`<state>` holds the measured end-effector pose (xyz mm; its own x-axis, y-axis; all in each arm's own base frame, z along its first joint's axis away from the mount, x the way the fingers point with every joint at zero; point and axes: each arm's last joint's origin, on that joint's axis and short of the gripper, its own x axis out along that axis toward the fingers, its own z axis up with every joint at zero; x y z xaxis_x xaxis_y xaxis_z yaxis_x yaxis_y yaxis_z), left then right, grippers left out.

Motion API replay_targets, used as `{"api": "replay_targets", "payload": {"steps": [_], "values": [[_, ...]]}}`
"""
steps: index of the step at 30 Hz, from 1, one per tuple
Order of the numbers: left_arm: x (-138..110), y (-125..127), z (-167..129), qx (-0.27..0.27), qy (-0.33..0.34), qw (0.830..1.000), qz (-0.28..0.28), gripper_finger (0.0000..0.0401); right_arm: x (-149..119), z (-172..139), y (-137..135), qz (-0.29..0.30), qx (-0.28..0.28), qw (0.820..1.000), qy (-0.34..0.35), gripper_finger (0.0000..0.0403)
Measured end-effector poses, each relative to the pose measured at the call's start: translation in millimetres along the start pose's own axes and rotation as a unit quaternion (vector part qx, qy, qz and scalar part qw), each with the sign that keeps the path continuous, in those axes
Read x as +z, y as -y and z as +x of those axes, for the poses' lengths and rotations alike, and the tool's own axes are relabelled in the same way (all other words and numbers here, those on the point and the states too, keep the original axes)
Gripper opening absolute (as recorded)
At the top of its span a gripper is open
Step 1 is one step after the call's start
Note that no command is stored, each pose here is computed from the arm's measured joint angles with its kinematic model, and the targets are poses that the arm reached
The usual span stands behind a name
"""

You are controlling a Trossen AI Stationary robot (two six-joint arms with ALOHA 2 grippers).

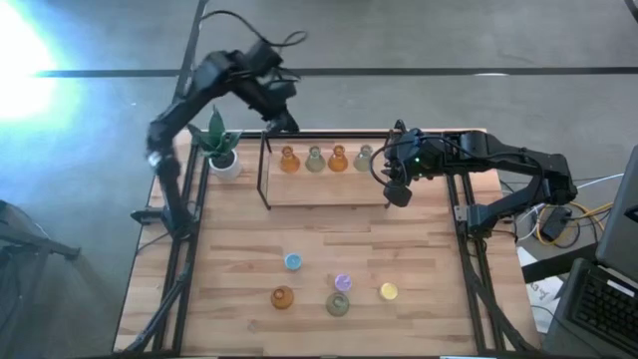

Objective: Pick & Place candle stick holders
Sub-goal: Put the yellow candle on the shelf

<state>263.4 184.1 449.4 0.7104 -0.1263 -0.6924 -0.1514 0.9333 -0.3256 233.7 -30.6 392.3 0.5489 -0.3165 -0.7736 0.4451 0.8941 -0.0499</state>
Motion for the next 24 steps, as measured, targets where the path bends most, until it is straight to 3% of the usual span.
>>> {"api": "replay_targets", "payload": {"steps": [3, 7, 11, 18, 24], "values": [[-6, 42, -22, -0.004, 0.039, 0.998, 0.059, 0.0071, 0, -1, 0, -0.001, 0.0, 1.0, 0.002, 0.0084], [-22, 102, -35, 0.042, 0.06, 0.988, 0.139, 0.0054, -1, -3, 1, 0.002, 0.001, 1.0, 0.003, 0.0074], [-48, 150, -35, 0.055, 0.071, 0.982, 0.167, 0.0035, -3, -6, -1, 0.01, 0.007, 1.0, 0.002, 0.0067], [-102, 191, -18, 0.062, 0.056, 0.991, 0.102, 0.0018, -16, -13, -21, 0.002, 0.063, 0.997, -0.042, 0.0063], [-143, 200, -3, 0.096, 0.053, 0.993, 0.054, 0.001, -37, -29, -56, 0.008, 0.105, 0.992, -0.075, 0.0063]]}}
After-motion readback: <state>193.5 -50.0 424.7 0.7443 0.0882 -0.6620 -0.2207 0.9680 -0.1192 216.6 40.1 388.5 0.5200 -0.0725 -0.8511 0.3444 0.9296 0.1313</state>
